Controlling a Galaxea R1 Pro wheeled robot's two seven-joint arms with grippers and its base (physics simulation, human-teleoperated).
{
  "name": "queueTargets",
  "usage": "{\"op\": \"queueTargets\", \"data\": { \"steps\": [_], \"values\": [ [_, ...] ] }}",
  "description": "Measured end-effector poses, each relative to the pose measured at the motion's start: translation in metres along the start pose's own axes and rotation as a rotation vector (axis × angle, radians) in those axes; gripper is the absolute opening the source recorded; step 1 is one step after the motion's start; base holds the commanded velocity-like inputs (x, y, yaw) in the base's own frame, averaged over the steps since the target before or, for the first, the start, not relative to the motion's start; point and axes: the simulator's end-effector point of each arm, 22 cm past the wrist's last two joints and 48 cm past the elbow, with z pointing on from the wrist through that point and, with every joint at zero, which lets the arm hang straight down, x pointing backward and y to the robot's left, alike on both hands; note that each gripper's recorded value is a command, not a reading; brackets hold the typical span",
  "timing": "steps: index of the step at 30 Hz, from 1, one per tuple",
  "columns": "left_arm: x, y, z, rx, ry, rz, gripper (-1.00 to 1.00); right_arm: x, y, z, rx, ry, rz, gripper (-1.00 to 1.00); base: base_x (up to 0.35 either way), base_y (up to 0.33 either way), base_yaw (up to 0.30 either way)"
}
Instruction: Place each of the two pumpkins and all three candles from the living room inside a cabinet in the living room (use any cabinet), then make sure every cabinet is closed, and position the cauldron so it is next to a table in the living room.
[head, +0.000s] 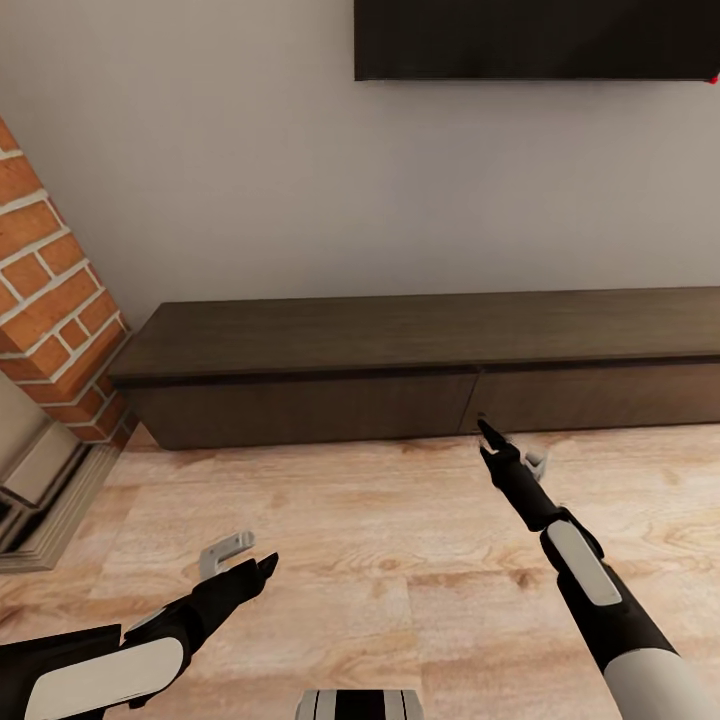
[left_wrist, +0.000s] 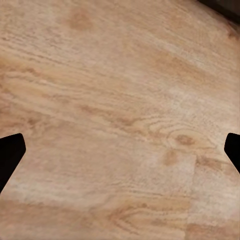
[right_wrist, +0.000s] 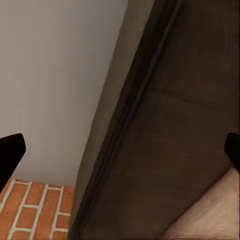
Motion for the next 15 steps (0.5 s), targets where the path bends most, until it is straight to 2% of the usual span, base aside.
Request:
{"op": "queueTargets", "data": {
  "steps": [3, 9, 15],
  "values": [
    [0.000, 0.000, 0.000, 0.000, 0.000, 0.000, 1.00, 0.003, -0.024, -0.005, 0.052, 0.005, 0.015, 1.00, 0.004, 0.000, 0.000],
    [0.000, 0.000, 0.000, 0.000, 0.000, 0.000, 1.00, 0.003, -0.054, -0.015, 0.119, 0.003, 0.025, 1.00, 0.000, 0.000, 0.000],
    [-0.002, 0.002, 0.000, -0.002, -0.004, -0.001, 1.00, 0.002, -0.060, -0.016, 0.131, 0.002, 0.024, 1.00, 0.001, 0.000, 0.000]
  ]
}}
